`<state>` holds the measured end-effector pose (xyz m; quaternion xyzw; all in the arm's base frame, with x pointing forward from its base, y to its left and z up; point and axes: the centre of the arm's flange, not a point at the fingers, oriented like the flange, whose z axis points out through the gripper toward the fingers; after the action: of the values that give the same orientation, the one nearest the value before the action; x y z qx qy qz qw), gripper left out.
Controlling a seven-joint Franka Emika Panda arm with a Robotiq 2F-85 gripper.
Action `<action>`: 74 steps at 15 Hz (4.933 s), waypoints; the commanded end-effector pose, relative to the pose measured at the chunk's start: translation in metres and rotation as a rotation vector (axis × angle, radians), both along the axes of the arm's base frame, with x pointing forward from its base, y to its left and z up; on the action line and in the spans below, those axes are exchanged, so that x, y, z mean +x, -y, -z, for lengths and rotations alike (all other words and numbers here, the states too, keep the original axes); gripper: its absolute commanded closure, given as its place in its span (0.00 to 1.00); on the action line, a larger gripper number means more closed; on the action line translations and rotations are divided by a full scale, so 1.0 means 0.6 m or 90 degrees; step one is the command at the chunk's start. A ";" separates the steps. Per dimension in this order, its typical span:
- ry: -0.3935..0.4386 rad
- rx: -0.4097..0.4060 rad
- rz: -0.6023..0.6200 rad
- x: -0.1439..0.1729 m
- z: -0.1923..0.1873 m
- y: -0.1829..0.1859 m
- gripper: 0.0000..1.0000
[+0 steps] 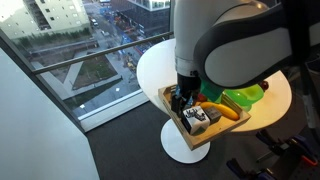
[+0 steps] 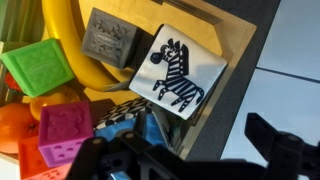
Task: Move the black and white toy to the table
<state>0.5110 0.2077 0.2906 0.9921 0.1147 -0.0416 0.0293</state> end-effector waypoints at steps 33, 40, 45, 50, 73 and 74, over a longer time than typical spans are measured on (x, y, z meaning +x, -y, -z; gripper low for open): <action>0.093 0.047 0.123 -0.097 0.062 0.041 0.00; 0.078 0.036 0.146 -0.103 0.070 0.046 0.00; 0.078 0.040 0.147 -0.103 0.080 0.046 0.00; 0.077 0.032 0.145 -0.103 0.082 0.048 0.27; 0.083 0.031 0.172 -0.091 -0.082 0.135 0.93; 0.087 0.029 0.182 -0.088 -0.086 0.146 0.93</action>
<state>0.4557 0.1380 0.3268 0.9996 -0.0173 0.0231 0.0055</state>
